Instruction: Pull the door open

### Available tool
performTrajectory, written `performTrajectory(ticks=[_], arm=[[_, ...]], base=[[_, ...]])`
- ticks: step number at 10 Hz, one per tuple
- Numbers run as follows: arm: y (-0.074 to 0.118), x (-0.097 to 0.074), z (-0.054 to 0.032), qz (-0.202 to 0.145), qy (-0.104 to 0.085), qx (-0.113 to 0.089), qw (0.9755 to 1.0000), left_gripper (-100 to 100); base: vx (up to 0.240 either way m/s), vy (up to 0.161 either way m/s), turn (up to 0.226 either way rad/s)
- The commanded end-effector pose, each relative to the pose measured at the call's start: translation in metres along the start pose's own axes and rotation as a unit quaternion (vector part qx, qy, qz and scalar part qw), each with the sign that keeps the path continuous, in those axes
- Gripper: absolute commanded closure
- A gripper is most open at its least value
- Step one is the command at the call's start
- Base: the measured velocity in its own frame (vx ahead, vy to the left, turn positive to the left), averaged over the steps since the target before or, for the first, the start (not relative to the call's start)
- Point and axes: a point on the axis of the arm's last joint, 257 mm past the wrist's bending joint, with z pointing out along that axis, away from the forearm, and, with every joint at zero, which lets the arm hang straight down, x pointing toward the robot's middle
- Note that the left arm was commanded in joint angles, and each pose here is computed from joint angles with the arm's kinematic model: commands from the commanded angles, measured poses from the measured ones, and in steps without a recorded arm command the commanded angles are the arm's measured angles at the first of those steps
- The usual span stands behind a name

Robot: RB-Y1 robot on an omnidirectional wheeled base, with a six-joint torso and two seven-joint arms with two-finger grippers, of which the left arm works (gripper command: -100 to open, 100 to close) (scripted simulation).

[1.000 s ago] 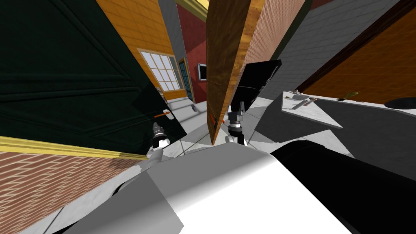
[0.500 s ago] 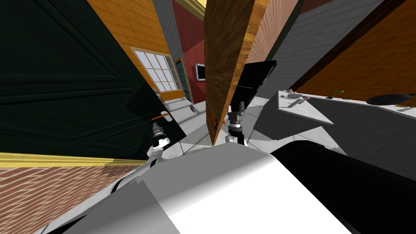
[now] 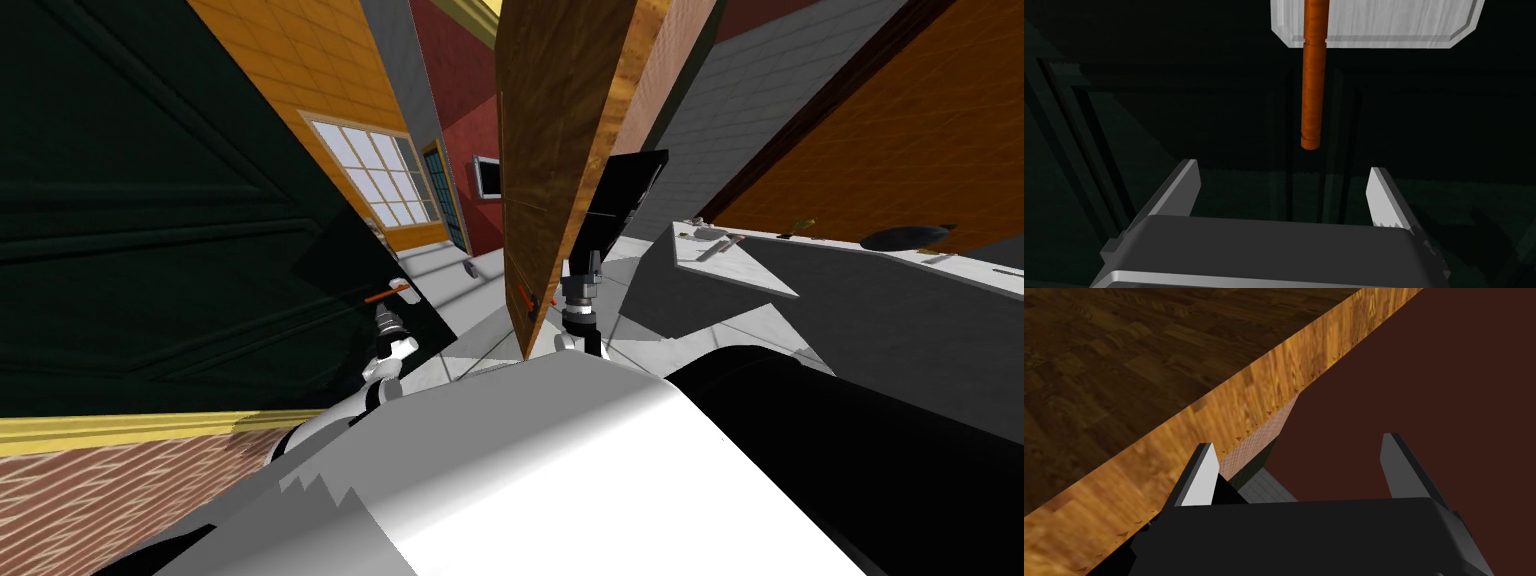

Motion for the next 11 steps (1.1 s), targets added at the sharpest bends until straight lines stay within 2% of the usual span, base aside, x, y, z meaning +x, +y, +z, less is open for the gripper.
performTrajectory(ticks=[1,6,8,9,11], arm=[[0.005,-0.002,0.0033,-0.006,-0.008,-0.011,0.9999,-100],[0.01,-0.004,0.0059,-0.013,-0.016,-0.021,0.9996,-100],[0.012,-0.045,0.0033,-0.012,-0.053,-0.022,0.9983,-100],[0.013,-0.057,0.0022,-0.012,-0.064,-0.023,0.9976,-100],[0.013,-0.057,0.0022,-0.012,-0.064,-0.023,0.9976,-100]], base=[[0.064,0.069,-0.121],[0.033,0.039,-0.052],[0.061,0.101,-0.361],[0.075,0.154,-0.27],[0.041,0.07,-0.023]])
